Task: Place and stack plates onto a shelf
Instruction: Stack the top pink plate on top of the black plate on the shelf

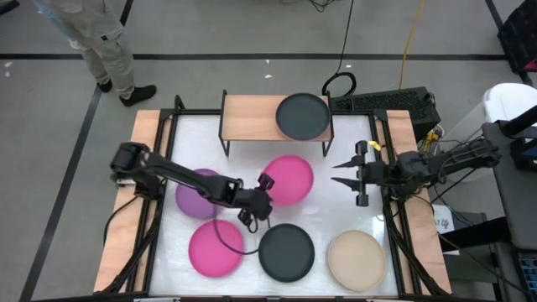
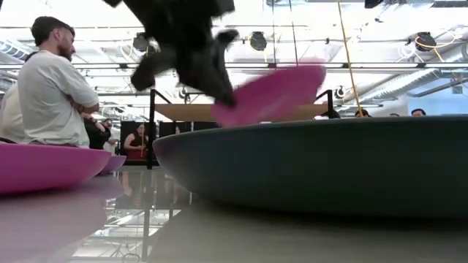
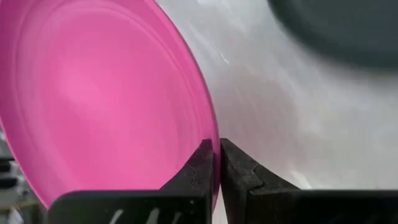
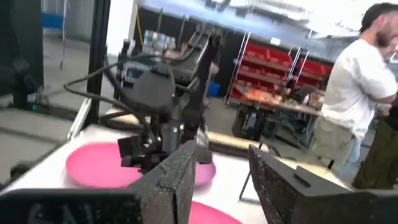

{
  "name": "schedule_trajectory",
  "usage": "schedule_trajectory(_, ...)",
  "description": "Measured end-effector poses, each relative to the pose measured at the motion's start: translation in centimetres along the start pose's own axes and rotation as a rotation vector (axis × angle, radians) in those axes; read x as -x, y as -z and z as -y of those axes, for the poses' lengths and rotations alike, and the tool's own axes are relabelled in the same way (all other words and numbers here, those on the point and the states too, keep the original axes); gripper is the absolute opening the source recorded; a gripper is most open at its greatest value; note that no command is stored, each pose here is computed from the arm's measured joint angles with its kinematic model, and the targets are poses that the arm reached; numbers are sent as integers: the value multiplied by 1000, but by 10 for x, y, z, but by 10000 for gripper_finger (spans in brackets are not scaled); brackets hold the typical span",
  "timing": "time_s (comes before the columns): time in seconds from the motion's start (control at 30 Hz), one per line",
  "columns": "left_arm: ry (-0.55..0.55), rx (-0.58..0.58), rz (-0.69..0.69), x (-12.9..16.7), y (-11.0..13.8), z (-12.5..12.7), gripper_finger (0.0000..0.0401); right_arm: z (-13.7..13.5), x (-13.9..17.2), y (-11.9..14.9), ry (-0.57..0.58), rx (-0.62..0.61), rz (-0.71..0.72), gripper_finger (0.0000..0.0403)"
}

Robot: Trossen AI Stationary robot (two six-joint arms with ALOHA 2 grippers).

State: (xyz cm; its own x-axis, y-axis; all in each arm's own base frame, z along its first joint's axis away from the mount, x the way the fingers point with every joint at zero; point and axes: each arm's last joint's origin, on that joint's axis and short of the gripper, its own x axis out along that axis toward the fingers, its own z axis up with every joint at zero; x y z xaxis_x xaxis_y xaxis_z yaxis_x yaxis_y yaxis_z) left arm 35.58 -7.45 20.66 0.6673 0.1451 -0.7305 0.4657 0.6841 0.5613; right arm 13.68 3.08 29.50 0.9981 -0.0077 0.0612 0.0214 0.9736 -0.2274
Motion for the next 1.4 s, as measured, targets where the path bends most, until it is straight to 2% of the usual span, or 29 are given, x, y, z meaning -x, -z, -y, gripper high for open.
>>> schedule_trajectory(0.17,-105,-36,132,52,-13,-15,11,3,15,-9,-15,-25,80,132)
schedule_trajectory(0.27,-202,-34,205,79,-13,-33,11,3,21,-12,-28,-35,109,132)
schedule_trajectory(0.37,-253,-16,189,92,-7,-55,11,3,24,-14,-39,-41,128,132)
schedule_trajectory(0.47,-247,-4,127,99,-1,-73,11,2,26,-15,-47,-41,135,132)
schedule_trajectory(0.63,-254,5,80,102,5,-96,11,1,26,-15,-57,-37,131,132)
schedule_trajectory(0.93,-271,89,107,106,19,-137,11,1,26,-16,-53,-21,141,132)
schedule_trajectory(1.1,-242,48,105,89,10,-143,11,1,26,-16,-51,-23,146,132)
schedule_trajectory(1.27,-196,83,-14,66,21,-165,11,2,26,-16,-53,-33,145,132)
schedule_trajectory(1.4,-131,129,-52,51,32,-185,11,1,26,-15,-56,-36,137,132)
